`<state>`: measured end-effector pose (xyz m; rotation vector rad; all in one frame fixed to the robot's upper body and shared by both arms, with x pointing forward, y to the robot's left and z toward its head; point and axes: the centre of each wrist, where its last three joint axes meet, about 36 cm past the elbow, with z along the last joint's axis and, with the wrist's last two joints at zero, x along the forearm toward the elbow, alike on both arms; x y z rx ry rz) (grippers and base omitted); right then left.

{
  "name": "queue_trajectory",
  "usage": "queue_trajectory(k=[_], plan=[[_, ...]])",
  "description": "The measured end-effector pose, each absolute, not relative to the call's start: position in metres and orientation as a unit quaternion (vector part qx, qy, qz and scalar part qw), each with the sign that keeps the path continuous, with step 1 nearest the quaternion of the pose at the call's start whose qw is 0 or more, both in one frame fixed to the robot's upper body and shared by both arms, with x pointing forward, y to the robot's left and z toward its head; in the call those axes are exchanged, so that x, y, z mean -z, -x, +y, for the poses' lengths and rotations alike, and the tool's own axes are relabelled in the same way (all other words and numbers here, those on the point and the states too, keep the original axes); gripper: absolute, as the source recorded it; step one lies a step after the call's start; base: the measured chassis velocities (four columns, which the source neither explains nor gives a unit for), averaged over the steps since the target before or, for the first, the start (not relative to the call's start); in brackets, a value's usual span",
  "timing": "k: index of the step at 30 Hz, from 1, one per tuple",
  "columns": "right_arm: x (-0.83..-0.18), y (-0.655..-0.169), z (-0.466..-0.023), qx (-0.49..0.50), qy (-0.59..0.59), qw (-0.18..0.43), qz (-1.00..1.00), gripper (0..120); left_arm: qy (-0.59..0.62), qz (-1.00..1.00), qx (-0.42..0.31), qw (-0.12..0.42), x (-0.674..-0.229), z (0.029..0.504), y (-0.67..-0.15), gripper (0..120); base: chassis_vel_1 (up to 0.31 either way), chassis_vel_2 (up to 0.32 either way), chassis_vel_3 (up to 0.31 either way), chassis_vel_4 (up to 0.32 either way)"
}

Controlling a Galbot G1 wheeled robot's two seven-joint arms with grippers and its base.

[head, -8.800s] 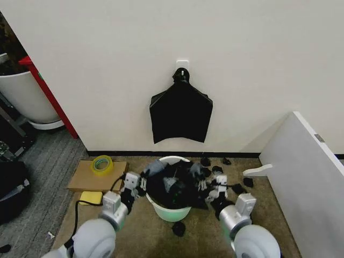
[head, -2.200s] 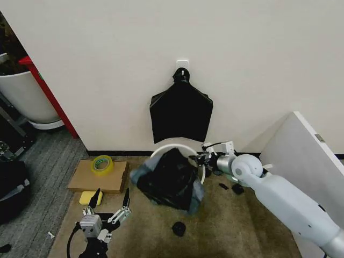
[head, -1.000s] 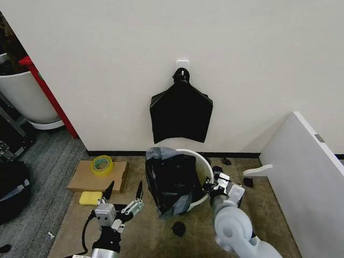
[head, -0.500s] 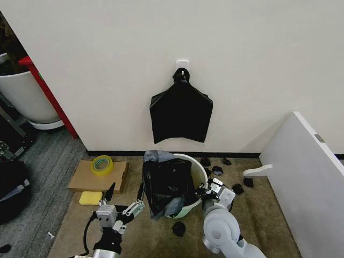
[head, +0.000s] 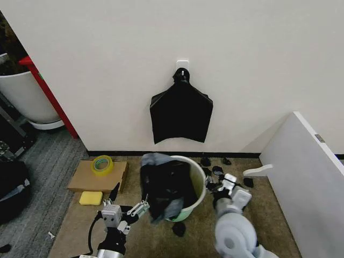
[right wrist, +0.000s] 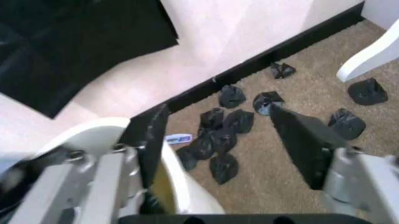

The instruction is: Place the garbage bag over the trash bin.

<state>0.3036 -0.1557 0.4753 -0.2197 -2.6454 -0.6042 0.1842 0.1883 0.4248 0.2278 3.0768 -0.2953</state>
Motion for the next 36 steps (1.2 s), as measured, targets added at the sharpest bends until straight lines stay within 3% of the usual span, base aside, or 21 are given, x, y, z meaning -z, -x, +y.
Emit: queue_trajectory(k=[9, 15, 21, 24, 36], plan=[[-0.494, -0.281, -0.173, 0.185, -0.213, 0.158, -0.946, 98, -0.078, 0.993, 0.093, 0.010, -0.420, 0.185, -0.182, 100, 0.000, 0.000, 0.000, 0.000], [-0.469, -0.307, -0.167, 0.163, -0.223, 0.208, -0.938, 99, -0.079, 0.993, 0.089, 0.001, -0.417, 0.187, -0.179, 100, 0.000, 0.000, 0.000, 0.000], [-0.456, -0.325, -0.160, 0.180, -0.187, 0.268, -0.928, 79, -0.080, 0.993, 0.091, -0.007, -0.412, 0.185, -0.179, 100, 0.000, 0.000, 0.000, 0.000], [-0.452, -0.328, -0.157, 0.181, -0.182, 0.272, -0.927, 72, -0.080, 0.992, 0.093, -0.009, -0.411, 0.184, -0.181, 100, 0.000, 0.000, 0.000, 0.000], [-0.447, -0.336, -0.150, 0.165, -0.165, 0.267, -0.935, 24, -0.079, 0.991, 0.103, -0.027, -0.410, 0.185, -0.193, 100, 0.000, 0.000, 0.000, 0.000]])
